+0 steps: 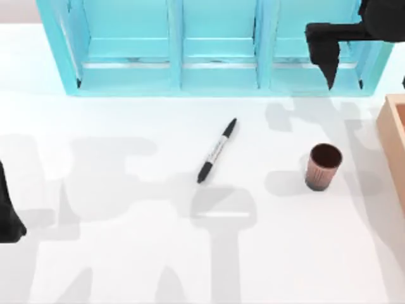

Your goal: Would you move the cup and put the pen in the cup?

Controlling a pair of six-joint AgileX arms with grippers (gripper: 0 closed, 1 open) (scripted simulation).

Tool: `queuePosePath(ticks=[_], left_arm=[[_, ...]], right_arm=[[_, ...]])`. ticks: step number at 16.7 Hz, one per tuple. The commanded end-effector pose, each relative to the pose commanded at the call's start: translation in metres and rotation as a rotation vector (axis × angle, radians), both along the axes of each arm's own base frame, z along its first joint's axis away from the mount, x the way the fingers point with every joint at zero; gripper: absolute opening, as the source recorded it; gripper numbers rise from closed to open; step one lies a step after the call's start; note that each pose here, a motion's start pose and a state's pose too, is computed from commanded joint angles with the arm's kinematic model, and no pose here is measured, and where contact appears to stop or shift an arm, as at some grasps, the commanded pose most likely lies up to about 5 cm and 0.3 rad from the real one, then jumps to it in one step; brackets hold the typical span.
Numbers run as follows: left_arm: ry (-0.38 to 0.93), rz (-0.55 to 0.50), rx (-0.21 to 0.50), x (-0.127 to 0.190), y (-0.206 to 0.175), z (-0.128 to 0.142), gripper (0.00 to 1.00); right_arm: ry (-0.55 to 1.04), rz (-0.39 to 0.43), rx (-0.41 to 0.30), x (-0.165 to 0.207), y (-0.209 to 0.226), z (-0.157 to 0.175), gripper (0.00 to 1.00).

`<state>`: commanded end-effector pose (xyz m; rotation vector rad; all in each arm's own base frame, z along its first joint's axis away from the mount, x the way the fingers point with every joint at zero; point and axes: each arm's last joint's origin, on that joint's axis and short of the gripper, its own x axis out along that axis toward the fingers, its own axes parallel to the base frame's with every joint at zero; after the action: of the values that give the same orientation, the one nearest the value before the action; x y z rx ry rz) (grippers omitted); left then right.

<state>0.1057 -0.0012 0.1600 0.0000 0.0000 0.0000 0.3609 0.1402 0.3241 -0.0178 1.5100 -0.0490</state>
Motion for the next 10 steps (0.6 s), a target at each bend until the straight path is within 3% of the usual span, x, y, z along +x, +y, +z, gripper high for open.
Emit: queuePosePath(ticks=[4, 10], left_arm=[[0.0, 0.0, 0.0, 0.0, 0.0, 0.0, 1.0], [0.0, 0.0, 0.0, 0.0, 0.0, 0.0, 1.0]], right_arm=[[-0.01, -0.072, 0.038, 0.013, 0.02, -0.02, 1.0], [-0.018, -0.248, 0.143, 0.035, 0.075, -0.077, 1.0]])
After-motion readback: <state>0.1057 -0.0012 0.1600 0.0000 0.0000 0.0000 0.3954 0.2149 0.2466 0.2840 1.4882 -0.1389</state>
